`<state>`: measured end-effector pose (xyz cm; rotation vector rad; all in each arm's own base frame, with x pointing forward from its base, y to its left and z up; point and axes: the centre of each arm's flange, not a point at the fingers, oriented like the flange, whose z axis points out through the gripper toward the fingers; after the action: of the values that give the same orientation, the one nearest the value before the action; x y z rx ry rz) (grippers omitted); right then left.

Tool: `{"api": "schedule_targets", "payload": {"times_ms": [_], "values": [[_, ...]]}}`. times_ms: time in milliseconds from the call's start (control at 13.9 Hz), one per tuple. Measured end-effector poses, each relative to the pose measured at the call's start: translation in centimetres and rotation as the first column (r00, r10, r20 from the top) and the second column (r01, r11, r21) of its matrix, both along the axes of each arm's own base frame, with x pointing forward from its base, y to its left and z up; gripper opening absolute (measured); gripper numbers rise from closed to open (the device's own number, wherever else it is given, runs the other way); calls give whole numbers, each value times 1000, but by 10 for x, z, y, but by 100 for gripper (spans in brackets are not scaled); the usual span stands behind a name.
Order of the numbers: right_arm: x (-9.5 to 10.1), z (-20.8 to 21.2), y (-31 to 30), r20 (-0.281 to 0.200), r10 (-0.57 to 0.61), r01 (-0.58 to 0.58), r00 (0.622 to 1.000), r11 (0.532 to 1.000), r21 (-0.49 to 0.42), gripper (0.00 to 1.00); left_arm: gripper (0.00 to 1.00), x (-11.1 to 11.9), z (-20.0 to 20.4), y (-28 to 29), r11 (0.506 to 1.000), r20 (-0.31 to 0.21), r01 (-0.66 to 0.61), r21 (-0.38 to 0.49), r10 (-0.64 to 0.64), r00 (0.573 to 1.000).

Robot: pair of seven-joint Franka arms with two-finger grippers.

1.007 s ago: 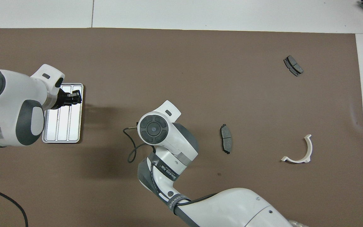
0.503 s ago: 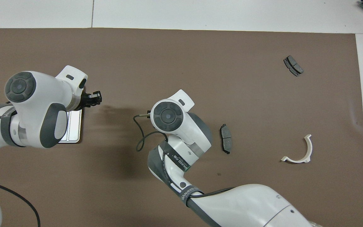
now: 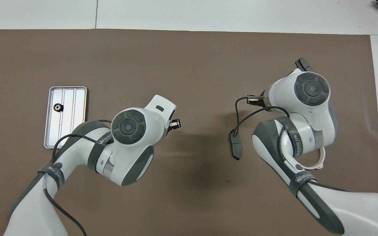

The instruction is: Place bearing gear from tray to pile

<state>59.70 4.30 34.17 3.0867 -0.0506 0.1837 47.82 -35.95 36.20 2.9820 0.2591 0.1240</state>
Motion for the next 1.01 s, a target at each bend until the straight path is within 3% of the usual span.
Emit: {"api": "schedule_targets", "payload": {"times_ms": [216,288,575,719,791,1007], "values": [[-8,-16,-54,-33,5,-4,999,1000,29,23,96,15,1,20,999,4,-42,1,42,999],[-10,-19,-66,-38,5,-4,999,999,34,23,100,28,3,38,997,9,-75,0,75,997],[-15,-25,-97,-51,-11,12,999,999,35,23,100,99,20,163,987,66,-161,10,160,985],[-17,-29,-103,-58,-12,14,998,999,35,30,100,117,19,231,989,80,-143,34,139,987],[-16,-29,-103,-57,-11,13,998,999,35,34,100,123,17,268,991,83,-124,50,120,989],[-11,-23,-94,-35,4,-3,999,999,36,68,100,122,2,355,994,66,-60,91,54,996]]}}
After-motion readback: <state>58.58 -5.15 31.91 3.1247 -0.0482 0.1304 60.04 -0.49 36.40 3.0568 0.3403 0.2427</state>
